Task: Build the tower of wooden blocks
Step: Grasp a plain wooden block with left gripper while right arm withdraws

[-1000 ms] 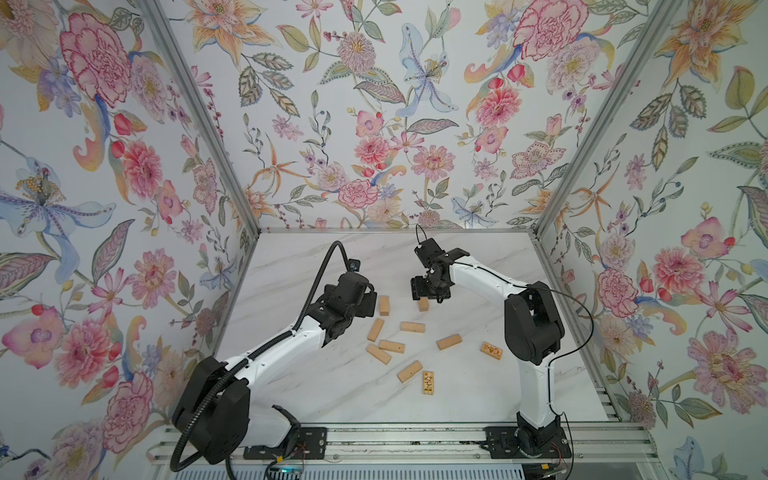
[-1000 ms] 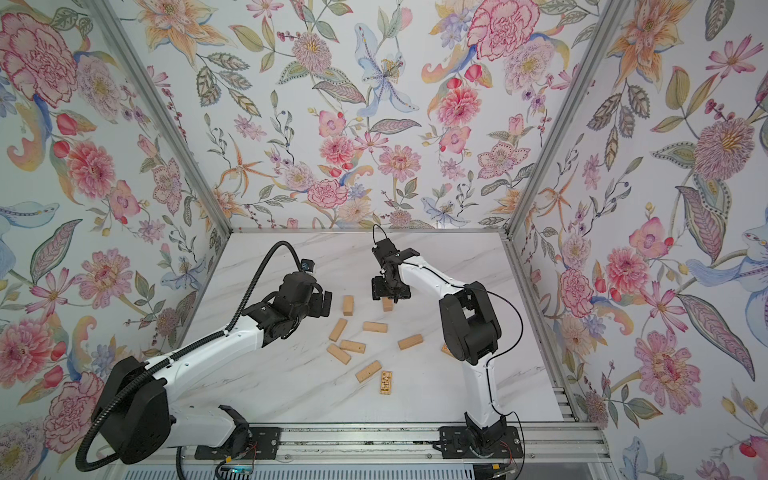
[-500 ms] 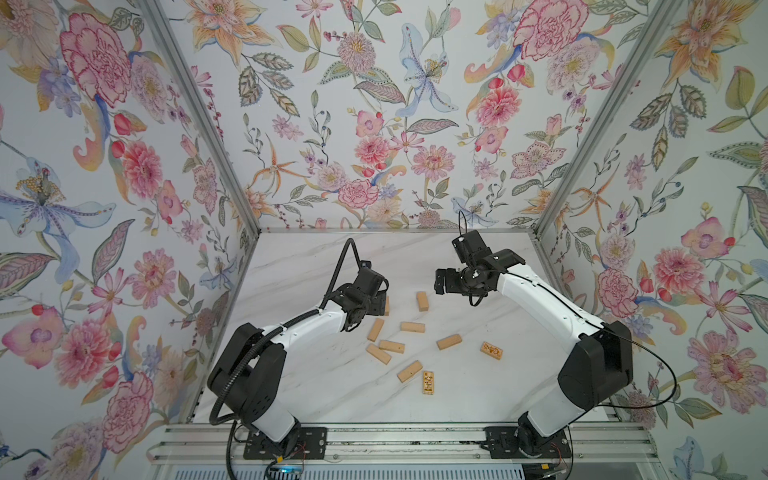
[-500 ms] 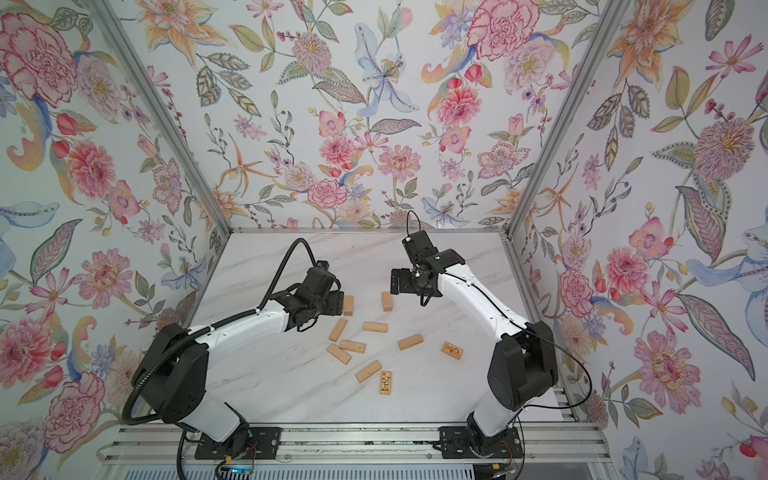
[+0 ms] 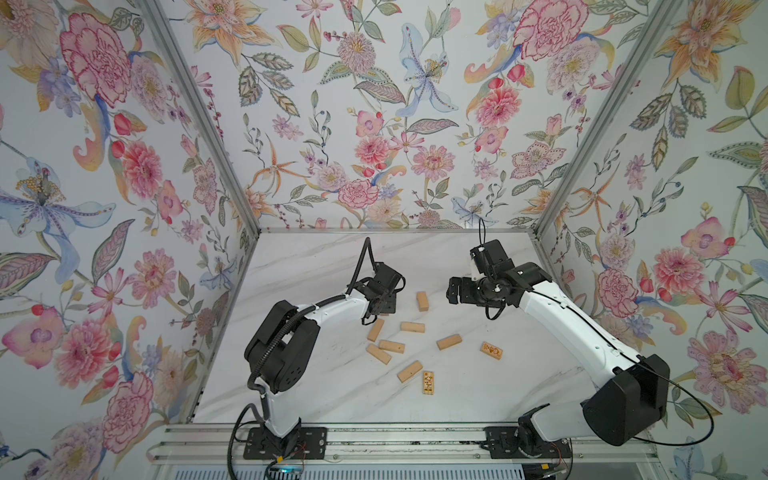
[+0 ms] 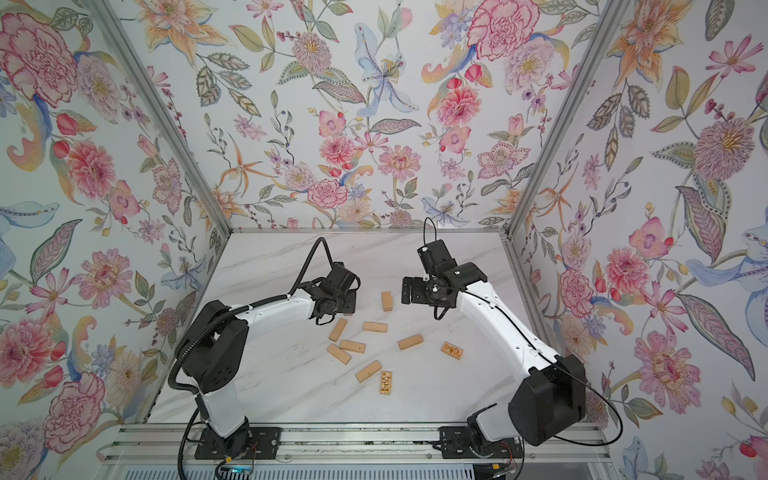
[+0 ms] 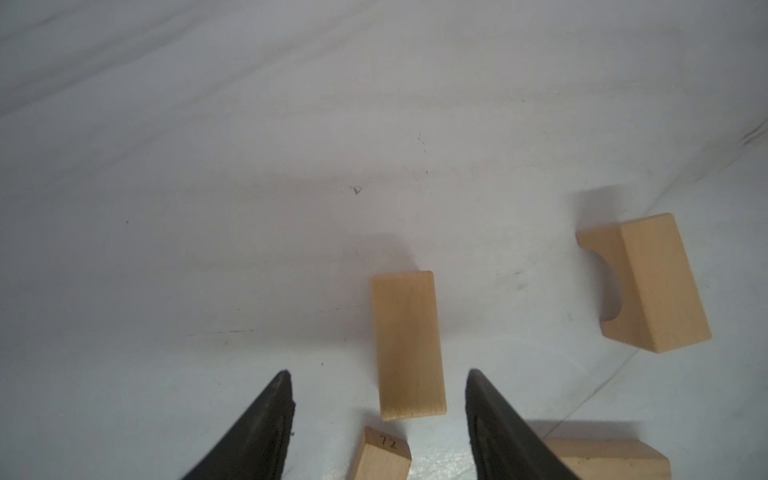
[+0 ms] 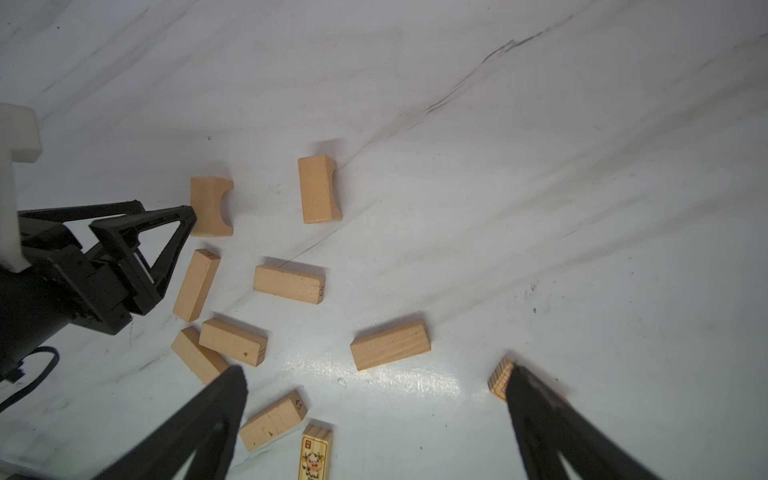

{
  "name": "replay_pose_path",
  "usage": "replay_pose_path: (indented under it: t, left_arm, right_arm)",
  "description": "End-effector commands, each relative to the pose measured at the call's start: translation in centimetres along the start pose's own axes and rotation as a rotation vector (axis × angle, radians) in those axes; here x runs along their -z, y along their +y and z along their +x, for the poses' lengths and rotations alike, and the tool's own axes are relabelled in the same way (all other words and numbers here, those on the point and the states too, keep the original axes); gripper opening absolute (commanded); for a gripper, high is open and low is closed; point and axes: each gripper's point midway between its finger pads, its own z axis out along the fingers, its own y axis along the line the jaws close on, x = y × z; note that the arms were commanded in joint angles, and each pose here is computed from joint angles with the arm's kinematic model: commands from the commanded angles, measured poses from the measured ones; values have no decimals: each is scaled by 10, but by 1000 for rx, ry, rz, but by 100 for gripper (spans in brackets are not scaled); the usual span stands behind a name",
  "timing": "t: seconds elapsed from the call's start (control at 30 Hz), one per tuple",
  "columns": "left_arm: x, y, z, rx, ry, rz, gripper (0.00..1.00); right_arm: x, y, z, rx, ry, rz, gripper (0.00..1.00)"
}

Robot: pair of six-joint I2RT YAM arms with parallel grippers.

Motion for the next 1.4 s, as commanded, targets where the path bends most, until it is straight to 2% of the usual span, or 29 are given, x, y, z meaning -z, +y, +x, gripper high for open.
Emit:
replay_pose_path:
  t: [0.0, 0.37, 0.63, 0.93, 1.13, 1.37]
  left_arm:
    - [-8, 4, 6, 3, 43, -57, 66]
    - [-24, -5, 10, -3, 82, -46, 62]
    - [-31, -11, 10, -19, 104, -40, 46]
    - [-36, -15, 11, -25, 126, -39, 43]
    - [-39, -21, 11, -24, 142, -22, 27]
    - [-39, -32, 7, -11, 148, -1, 24]
  right_arm:
    - [4, -11, 11, -22, 27, 4, 99]
    - [5, -29, 16, -53, 31, 7, 99]
    - [4, -32, 19, -57, 36, 15, 99]
    - [7, -38, 22, -69, 30, 20, 99]
    - [9, -43, 22, -72, 30, 27, 99]
    - [9, -46, 24, -78, 33, 28, 99]
